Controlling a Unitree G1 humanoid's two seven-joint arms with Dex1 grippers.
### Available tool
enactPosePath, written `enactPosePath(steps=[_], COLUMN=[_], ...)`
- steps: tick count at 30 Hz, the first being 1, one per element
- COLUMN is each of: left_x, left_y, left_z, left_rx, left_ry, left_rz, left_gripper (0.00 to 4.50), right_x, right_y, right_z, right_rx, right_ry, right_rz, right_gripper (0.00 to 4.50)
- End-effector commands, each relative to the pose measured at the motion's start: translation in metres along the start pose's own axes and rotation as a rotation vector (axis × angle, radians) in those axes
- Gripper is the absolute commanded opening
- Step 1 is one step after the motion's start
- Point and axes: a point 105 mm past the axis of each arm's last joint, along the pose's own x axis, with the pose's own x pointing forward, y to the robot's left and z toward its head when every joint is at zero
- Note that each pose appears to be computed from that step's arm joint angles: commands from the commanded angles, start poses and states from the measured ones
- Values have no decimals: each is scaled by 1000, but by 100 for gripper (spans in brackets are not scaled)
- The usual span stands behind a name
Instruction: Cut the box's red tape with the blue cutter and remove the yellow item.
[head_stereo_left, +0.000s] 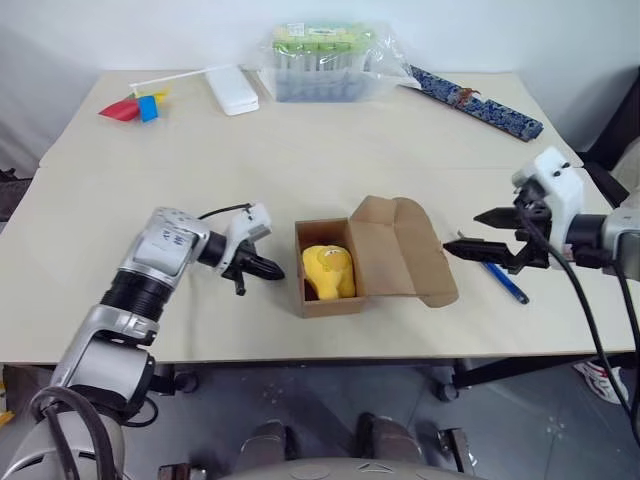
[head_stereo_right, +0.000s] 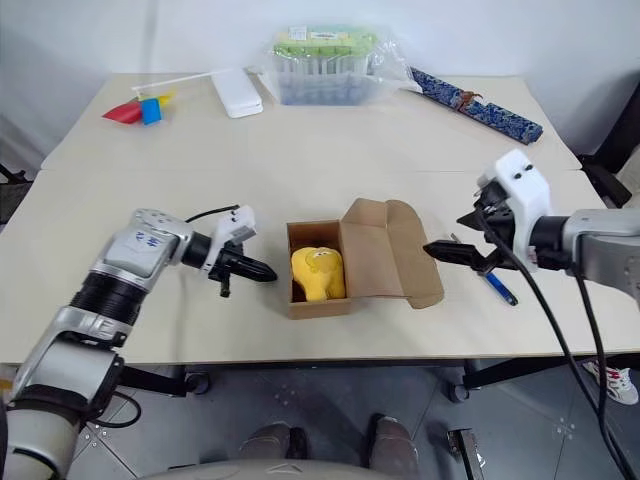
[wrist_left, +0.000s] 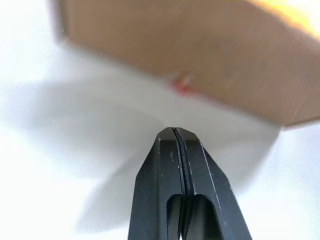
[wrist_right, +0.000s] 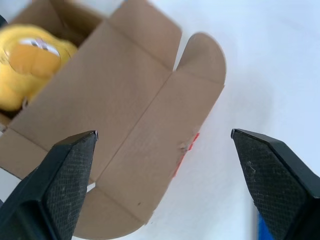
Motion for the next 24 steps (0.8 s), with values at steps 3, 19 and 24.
enactPosePath(steps=[3,19,24], left_x=[-45,5,35], left_y=[6,-65,-56], left_z=[28,106,107], left_rx=[44,471,566], left_ry=[-74,-85,13], left_rz=[62,-279,-272], left_gripper=[18,445,445], right_x=[-10,10,12], right_y=[12,46,50], right_z=[14,-1,-7], right_rx=[-105,-247,-229], right_ry=[-24,-6,-26], right_rz=[49,163,142], right_gripper=[449,450,450])
